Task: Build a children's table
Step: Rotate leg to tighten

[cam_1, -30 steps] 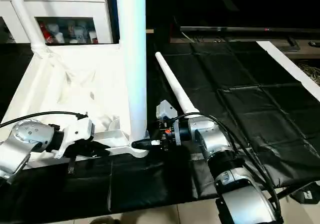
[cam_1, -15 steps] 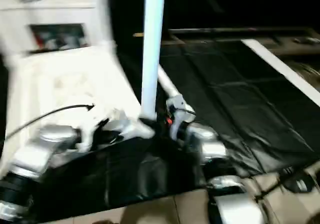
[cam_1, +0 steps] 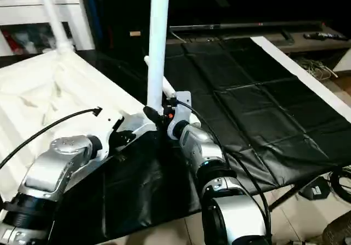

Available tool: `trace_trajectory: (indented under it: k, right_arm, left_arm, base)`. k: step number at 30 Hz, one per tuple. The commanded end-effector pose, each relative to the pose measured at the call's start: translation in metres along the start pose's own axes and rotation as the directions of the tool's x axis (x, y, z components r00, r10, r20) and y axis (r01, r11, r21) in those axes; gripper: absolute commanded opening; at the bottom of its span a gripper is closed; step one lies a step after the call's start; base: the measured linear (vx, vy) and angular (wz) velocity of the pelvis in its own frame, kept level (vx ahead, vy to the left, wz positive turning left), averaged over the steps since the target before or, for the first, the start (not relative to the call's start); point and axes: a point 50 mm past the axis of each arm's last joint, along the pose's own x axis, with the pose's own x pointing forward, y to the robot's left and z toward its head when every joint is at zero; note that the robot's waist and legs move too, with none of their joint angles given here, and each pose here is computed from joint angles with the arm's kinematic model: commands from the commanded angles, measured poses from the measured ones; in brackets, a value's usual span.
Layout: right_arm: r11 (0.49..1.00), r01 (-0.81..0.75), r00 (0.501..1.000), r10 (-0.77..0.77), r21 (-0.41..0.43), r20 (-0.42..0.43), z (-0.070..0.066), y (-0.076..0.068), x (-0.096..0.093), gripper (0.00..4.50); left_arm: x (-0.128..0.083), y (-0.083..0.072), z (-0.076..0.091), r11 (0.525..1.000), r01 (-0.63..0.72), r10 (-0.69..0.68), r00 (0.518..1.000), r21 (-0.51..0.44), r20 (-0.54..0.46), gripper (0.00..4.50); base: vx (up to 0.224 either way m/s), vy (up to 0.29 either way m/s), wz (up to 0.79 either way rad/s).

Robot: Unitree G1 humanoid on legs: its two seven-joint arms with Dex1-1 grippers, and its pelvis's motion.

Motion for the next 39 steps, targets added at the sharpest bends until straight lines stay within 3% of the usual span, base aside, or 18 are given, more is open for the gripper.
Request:
trace_trajectory:
  k: [1,5,8,9,13,15,20,21,25,27,29,31,32,33,39]
  right_arm:
    - [0.983,-0.026,0.992,0.048,0.179,-0.120,-0.041,0.007,-0.003,3.35]
    - [0.982,-0.059,0.993,0.076,0.177,-0.089,-0.036,0.002,-0.007,3.77]
    - [0.983,-0.109,0.990,0.121,0.149,-0.074,-0.031,-0.003,-0.013,3.79]
    - [0.981,-0.137,0.987,0.147,0.138,-0.067,-0.029,-0.006,-0.016,4.10]
    - [0.972,-0.204,0.976,0.212,0.112,-0.057,-0.023,-0.012,-0.026,4.34]
    - [0.965,-0.260,0.963,0.262,0.046,-0.055,-0.017,-0.020,-0.038,4.44]
    - [0.952,-0.301,0.953,0.298,-0.053,-0.064,-0.009,-0.024,-0.045,4.44]
    - [0.915,-0.374,0.927,0.363,-0.153,-0.096,0.002,-0.026,-0.053,4.44]
    - [0.878,-0.442,0.896,0.424,-0.185,-0.129,0.011,-0.026,-0.060,4.44]
    - [0.823,-0.517,0.854,0.478,-0.235,-0.205,0.017,-0.026,-0.066,4.44]
    - [0.816,-0.525,0.849,0.483,-0.241,-0.216,0.017,-0.026,-0.066,4.44]
    - [0.726,-0.629,0.773,0.546,-0.277,-0.323,0.018,-0.020,-0.069,4.44]
    - [0.726,-0.629,0.773,0.546,-0.277,-0.323,0.018,-0.020,-0.069,4.44]
    - [0.690,-0.668,0.738,0.569,-0.279,-0.362,0.017,-0.017,-0.068,4.44]
    - [0.642,-0.699,0.708,0.560,-0.314,-0.431,0.011,-0.013,-0.064,4.44]
  left_arm:
    - [-0.005,0.004,0.014,0.999,-0.027,0.025,0.998,0.040,0.057,0.00]
    - [-0.006,0.007,0.012,0.998,0.012,-0.015,0.999,0.067,0.050,0.00]
    - [-0.008,0.010,0.010,0.993,0.053,-0.058,0.997,0.107,0.041,0.00]
    - [-0.009,0.011,0.008,0.990,0.070,-0.074,0.997,0.121,0.029,0.00]
    - [-0.013,0.015,0.003,0.984,0.106,-0.106,0.994,0.144,-0.008,0.00]
    - [-0.018,0.019,-0.003,0.964,0.165,-0.159,0.986,0.209,-0.047,0.00]
    - [-0.023,0.021,-0.008,0.936,0.237,-0.223,0.971,0.259,-0.082,0.00]
    - [-0.029,0.022,-0.014,0.885,0.334,-0.310,0.943,0.324,-0.125,0.00]
    - [-0.033,0.022,-0.016,0.855,0.393,-0.364,0.920,0.340,-0.147,0.00]
    - [-0.035,0.024,-0.017,0.830,0.441,-0.413,0.897,0.342,-0.155,0.00]
    - [-0.035,0.024,-0.017,0.827,0.447,-0.419,0.894,0.342,-0.156,0.00]
    - [-0.038,0.021,-0.018,0.773,0.528,-0.493,0.849,0.352,-0.190,0.00]
    - [-0.038,0.021,-0.018,0.773,0.528,-0.493,0.849,0.352,-0.190,0.00]
    - [-0.038,0.018,-0.018,0.752,0.556,-0.517,0.831,0.355,-0.206,0.00]
    - [-0.039,0.012,-0.020,0.691,0.619,-0.573,0.784,0.373,-0.239,0.00]
  base:
    - [0.000,0.000,0.00]
    - [0.000,0.000,0.00]
    - [0.000,0.000,0.00]
    - [0.000,0.000,0.00]
    - [0.000,0.000,0.00]
    - [0.000,0.000,0.00]
    - [0.000,0.000,0.00]
    - [0.000,0.000,0.00]
    - [0.000,0.000,0.00]
    - [0.000,0.000,0.00]
    - [0.000,0.000,0.00]
    - [0.000,0.000,0.00]
    - [0.000,0.000,0.00]
    - [0.000,0.000,0.00]
    - [0.000,0.000,0.00]
